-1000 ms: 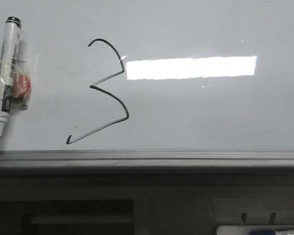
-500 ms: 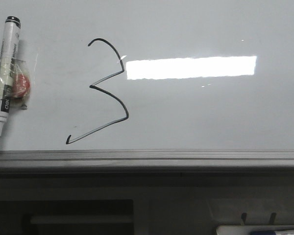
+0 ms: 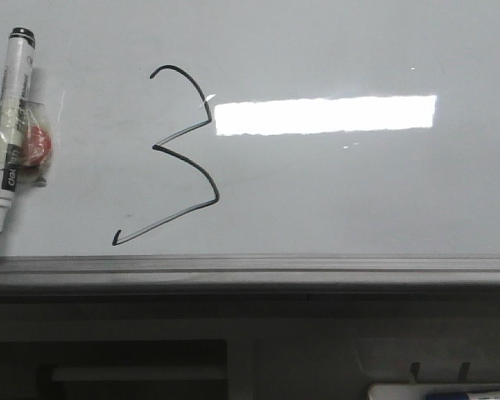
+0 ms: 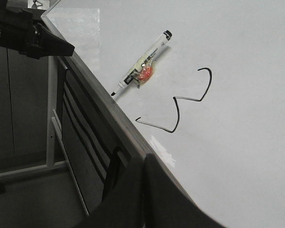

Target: Write number 3 on whiteboard

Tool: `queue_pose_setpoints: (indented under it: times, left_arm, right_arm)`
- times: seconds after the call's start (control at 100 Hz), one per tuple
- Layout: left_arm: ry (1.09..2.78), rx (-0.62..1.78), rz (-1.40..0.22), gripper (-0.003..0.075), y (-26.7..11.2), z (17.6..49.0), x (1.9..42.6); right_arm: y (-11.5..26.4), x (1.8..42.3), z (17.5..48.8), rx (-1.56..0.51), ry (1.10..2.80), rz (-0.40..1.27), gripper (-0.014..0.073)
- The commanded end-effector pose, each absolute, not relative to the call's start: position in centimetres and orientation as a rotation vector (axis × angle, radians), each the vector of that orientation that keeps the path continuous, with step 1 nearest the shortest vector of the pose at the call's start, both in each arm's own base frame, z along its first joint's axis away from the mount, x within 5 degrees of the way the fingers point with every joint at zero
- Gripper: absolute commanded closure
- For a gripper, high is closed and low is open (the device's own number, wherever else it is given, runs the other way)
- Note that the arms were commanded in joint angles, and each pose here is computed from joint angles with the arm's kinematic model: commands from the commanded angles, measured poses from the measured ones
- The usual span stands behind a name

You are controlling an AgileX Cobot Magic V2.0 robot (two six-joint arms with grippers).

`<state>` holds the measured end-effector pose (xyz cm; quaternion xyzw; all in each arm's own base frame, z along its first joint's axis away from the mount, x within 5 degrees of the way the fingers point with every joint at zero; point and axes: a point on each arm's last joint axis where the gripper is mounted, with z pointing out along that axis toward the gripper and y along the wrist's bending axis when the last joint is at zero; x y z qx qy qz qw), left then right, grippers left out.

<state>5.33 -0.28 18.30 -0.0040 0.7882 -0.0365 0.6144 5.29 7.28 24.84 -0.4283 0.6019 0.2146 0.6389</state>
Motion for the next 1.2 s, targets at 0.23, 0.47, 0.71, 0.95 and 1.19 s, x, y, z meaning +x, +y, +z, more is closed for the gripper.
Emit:
queue_pose_setpoints:
  times: [0.23, 0.47, 0.71, 0.95, 1.19]
  left_arm:
    - [1.761, -0.021, -0.095, 0.0741, -0.3, 18.4, 5.3]
    - [1.761, -0.021, -0.095, 0.0741, -0.3, 18.4, 5.3]
    - [1.761, -0.021, -0.095, 0.0741, -0.3, 18.4, 5.3]
    - [1.761, -0.021, -0.095, 0.0741, -0.3, 18.4, 5.3]
    - [1.761, -0.021, -0.095, 0.0741, -0.3, 18.4, 5.3]
  right_arm:
    - [7.2, 5.4, 26.8, -0.889, 1.269, 0.5, 0.0638]
    - [7.3, 5.3, 27.0, -0.883, 1.24, 0.514, 0.0638]
    - [6.6, 6.2, 27.1, -0.782, 1.286, 0.428, 0.0638]
    - [3.6, 7.6, 27.7, -0.505, 1.333, 0.131, 0.0638]
    - [0.7, 7.5, 28.0, -0.258, 1.357, -0.158, 0.0638]
